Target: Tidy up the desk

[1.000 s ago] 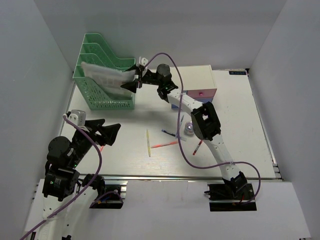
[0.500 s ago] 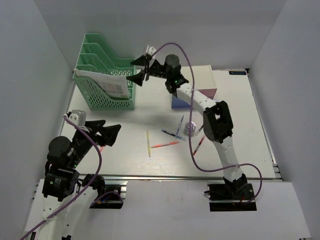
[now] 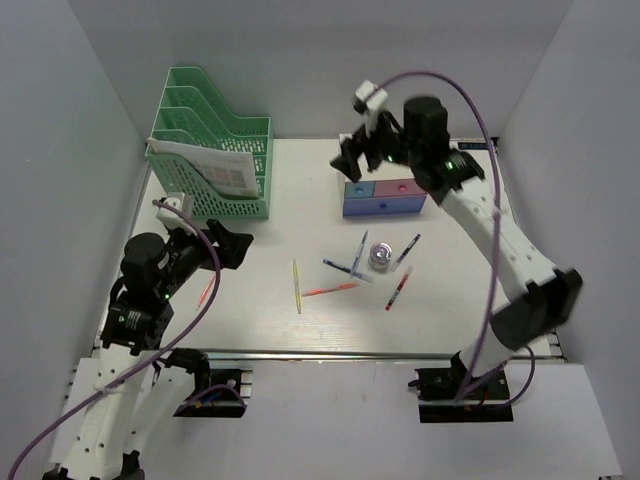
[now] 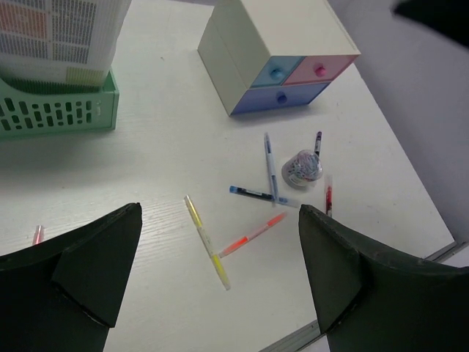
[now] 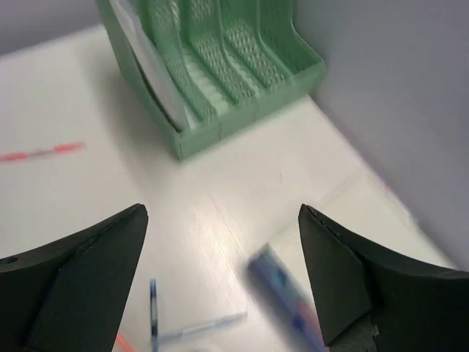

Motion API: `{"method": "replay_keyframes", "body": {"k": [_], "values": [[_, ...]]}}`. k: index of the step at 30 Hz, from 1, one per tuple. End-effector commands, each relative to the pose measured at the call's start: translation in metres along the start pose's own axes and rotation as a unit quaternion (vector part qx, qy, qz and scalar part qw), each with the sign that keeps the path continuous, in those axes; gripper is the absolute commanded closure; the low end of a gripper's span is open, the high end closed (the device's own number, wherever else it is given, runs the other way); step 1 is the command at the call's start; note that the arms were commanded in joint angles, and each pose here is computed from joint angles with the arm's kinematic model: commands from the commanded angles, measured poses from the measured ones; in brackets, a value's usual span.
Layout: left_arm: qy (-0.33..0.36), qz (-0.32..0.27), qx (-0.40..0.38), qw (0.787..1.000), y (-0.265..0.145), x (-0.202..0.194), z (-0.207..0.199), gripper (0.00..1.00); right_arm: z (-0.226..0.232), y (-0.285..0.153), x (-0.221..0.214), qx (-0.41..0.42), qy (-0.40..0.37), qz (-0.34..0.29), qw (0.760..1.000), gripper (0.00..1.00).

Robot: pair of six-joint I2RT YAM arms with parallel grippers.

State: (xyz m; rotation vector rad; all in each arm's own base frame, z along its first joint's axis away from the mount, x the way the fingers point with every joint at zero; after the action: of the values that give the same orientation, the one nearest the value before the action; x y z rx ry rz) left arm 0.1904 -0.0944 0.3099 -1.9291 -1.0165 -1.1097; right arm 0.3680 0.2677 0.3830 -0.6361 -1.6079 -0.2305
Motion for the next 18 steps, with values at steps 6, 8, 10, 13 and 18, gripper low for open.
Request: {"method": "replay_keyframes", "body": {"k": [6, 8, 10, 13, 18], "values": [[0.021, 0.036, 0.013, 0.999, 0.035, -0.012, 0.017, 0.02, 0.035, -0.120, -0.090, -0.138, 0.032, 0.087, 0.986, 0.11], [0.024, 0.039, 0.005, 0.999, 0.039, -0.017, 0.018, 0.02, 0.037, -0.139, -0.100, -0.164, 0.042, 0.089, 0.981, 0.11], [0.023, 0.049, 0.003, 0.999, 0.043, -0.029, 0.022, 0.02, 0.035, -0.154, -0.104, -0.190, 0.046, 0.084, 0.977, 0.11], [0.022, 0.050, -0.003, 0.998, 0.046, -0.038, 0.025, 0.02, 0.032, -0.165, -0.116, -0.212, 0.055, 0.085, 0.972, 0.11], [0.018, 0.049, -0.003, 0.999, 0.048, -0.048, 0.029, 0.02, 0.040, -0.166, -0.135, -0.196, 0.075, 0.088, 0.974, 0.11]]}}
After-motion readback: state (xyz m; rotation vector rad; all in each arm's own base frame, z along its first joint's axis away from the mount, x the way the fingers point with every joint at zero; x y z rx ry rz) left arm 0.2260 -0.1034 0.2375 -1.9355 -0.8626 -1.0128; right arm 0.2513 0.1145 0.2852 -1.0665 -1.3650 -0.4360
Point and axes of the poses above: each gripper's point midway between its finger pads, its own y axis out along the fingers, its own z axis along the line the jaws close on, x = y × z, the point moved 4 cm from there along -y, back along the fingers, and after that the axes turned 1 degree about -y, right-handed, at the moved point
